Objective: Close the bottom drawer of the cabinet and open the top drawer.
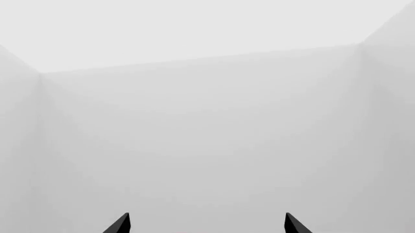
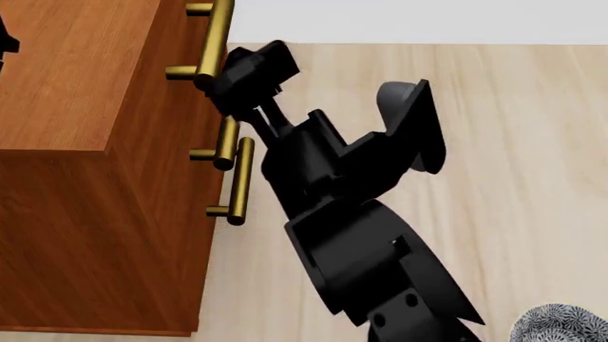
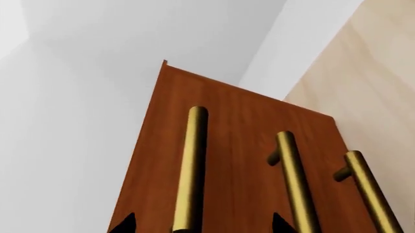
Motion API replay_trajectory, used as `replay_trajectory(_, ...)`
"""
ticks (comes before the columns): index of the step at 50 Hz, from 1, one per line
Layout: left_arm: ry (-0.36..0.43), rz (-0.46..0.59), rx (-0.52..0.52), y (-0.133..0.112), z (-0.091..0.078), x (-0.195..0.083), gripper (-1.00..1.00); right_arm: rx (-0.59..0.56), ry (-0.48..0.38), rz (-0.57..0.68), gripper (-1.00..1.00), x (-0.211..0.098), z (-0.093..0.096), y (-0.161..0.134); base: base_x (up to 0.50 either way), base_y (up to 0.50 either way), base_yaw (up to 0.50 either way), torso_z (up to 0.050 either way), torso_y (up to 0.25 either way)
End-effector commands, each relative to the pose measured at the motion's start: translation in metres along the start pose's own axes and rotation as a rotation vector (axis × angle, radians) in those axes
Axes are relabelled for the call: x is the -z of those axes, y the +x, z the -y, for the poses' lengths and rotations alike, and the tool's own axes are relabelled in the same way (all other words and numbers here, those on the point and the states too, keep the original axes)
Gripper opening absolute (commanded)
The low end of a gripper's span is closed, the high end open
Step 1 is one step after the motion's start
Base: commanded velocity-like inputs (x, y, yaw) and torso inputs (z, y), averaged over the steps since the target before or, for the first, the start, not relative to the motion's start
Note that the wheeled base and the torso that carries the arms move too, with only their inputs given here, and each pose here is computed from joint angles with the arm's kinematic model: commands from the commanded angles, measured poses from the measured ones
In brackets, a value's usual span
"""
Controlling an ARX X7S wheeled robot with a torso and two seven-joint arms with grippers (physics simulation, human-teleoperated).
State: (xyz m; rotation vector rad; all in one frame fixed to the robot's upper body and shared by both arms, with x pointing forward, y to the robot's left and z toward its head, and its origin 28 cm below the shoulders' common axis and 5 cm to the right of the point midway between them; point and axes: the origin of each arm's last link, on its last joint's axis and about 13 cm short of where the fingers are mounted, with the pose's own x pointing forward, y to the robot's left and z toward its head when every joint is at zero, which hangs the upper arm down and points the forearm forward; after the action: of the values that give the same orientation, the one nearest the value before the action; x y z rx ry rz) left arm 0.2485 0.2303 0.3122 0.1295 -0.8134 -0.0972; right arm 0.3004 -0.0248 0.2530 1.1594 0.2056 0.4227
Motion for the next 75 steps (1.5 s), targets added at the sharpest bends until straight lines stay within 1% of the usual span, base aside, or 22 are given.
replay_trajectory(1, 0.001, -0.001, -0.002, -0.001, -0.001, 0.000, 1.00, 0.013, -0.009, -0.022, 1.00, 0.001, 0.004, 0.013, 0.00, 0.00, 0.00, 0.000, 0.000)
replay_trajectory(15, 0.006, 0.000, -0.003, -0.001, -0.002, 0.000, 1.00, -0.007, -0.015, -0.062, 1.00, 0.006, 0.000, 0.019, 0.00, 0.00, 0.00, 0.000, 0.000)
replay_trajectory(43, 0.010, -0.005, -0.005, -0.002, -0.003, 0.002, 1.00, -0.015, -0.034, -0.129, 1.00, 0.015, -0.001, 0.038, 0.00, 0.00, 0.00, 0.000, 0.000)
replay_trajectory(56, 0.012, -0.002, -0.008, -0.001, -0.004, 0.000, 1.00, -0.037, -0.052, -0.182, 1.00, 0.026, -0.005, 0.040, 0.00, 0.00, 0.00, 0.000, 0.000)
replay_trajectory(74, 0.013, -0.001, -0.007, -0.001, -0.004, 0.000, 1.00, -0.037, -0.053, -0.194, 1.00, 0.027, -0.006, 0.041, 0.00, 0.00, 0.00, 0.000, 0.000)
replay_trajectory(75, 0.013, -0.002, -0.006, -0.001, -0.004, 0.000, 1.00, -0.031, -0.054, -0.191, -1.00, 0.027, -0.006, 0.040, 0.00, 0.00, 0.00, 0.000, 0.000)
